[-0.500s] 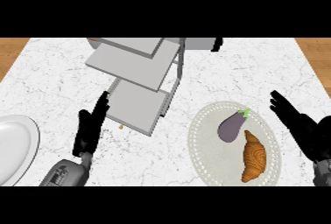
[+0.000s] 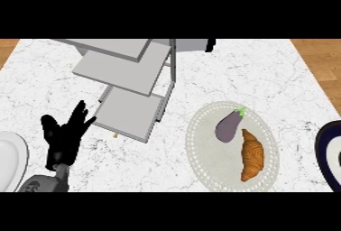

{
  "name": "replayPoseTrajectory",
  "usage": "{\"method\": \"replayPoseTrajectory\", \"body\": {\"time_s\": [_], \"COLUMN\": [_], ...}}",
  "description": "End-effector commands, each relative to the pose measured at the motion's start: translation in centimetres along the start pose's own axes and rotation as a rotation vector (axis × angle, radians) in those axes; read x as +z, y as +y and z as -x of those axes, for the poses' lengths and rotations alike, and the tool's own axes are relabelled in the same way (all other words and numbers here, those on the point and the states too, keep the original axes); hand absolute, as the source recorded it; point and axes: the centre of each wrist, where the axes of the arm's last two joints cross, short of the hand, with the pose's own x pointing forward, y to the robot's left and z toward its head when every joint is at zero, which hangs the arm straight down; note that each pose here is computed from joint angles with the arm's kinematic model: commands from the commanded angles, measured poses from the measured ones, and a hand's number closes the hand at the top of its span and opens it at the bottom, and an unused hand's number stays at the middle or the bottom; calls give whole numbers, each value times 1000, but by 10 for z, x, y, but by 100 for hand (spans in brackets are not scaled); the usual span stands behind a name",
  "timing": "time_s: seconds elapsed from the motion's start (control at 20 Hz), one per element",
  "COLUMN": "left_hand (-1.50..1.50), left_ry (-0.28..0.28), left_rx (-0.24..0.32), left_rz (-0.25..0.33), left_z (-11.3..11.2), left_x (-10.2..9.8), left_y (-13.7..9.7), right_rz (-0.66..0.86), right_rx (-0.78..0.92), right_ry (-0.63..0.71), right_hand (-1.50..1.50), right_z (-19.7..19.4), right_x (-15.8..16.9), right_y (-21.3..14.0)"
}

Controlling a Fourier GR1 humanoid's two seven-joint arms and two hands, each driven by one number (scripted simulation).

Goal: Pick the croissant from the placemat and place it in the tiered shelf

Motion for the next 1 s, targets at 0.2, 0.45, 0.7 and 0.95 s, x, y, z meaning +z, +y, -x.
{"method": "replayPoseTrajectory", "body": {"time_s": [0.2,0.45,0.7,0.95], "left_hand": [0,0,0,0], "left_ry": [132,132,123,113], "left_rx": [30,33,15,3], "left_rz": [33,53,79,100], "left_z": [18,2,31,2], "left_x": [13,9,7,-6], "left_y": [40,25,23,25], "right_rz": [93,-132,-211,-200], "right_rx": [11,38,75,185], "right_ry": [-11,-8,21,144], "right_hand": [-150,-150,-150,-150], "right_z": [17,-15,-70,-109], "right_x": [93,129,151,151], "right_y": [-22,-33,-22,-16]}}
